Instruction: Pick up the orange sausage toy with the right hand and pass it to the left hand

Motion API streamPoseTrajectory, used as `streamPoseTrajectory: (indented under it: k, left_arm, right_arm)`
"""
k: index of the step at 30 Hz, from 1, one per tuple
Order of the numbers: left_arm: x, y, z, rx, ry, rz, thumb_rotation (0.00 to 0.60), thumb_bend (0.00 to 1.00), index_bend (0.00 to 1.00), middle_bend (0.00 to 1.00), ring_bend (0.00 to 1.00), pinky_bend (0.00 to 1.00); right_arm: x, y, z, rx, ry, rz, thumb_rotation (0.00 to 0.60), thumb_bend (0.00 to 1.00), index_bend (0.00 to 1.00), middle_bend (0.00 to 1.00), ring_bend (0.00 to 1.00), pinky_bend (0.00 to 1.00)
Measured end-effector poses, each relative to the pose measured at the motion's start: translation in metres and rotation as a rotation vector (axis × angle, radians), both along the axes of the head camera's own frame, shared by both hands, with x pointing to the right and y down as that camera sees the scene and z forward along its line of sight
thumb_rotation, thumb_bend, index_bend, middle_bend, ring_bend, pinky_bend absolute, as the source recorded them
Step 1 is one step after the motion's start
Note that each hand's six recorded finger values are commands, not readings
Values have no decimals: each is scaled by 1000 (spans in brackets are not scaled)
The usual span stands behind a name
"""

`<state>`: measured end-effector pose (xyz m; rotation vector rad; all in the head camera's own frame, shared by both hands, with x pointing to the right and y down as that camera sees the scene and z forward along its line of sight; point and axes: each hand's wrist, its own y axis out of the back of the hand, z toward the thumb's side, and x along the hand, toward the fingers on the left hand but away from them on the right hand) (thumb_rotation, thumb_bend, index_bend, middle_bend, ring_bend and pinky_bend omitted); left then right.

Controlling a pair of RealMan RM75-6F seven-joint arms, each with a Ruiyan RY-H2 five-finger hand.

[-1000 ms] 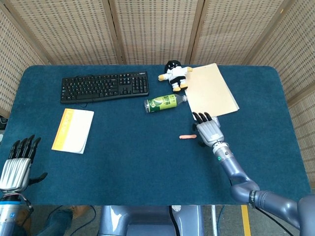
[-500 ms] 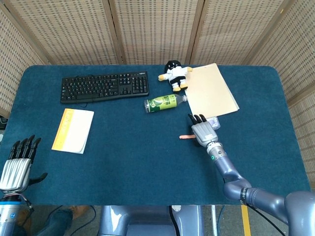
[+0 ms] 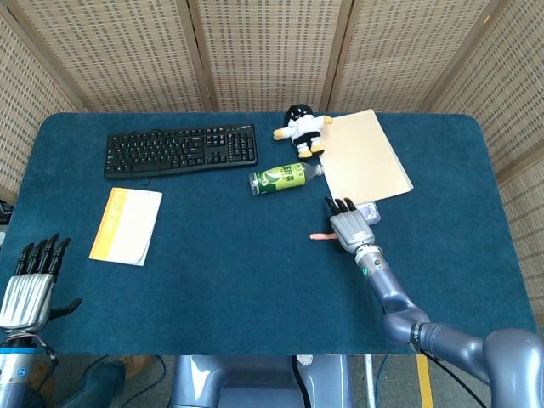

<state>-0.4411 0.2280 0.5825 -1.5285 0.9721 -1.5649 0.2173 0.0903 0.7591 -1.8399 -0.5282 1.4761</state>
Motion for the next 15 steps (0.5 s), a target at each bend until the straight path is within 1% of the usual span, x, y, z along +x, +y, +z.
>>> streamPoseTrajectory:
  k: [7,10,15]
  left_arm:
    - [-1,0,1,-2,-2,-4,600,0,0,0,0,0]
    - [-2,-1,1,-3,-2,-6,600,0,0,0,0,0]
    - [-2,-1,2,-4,-2,-8,600,0,0,0,0,0]
  right_arm:
    - [-3,0,6,-15,-6,20,600,500,512,0,0,0]
    - [-6,-1,8,-12,-9,29,600,504,547,4,0,0]
    - [-8,-4,6,12,-21,43,600,551,623,44,0,0]
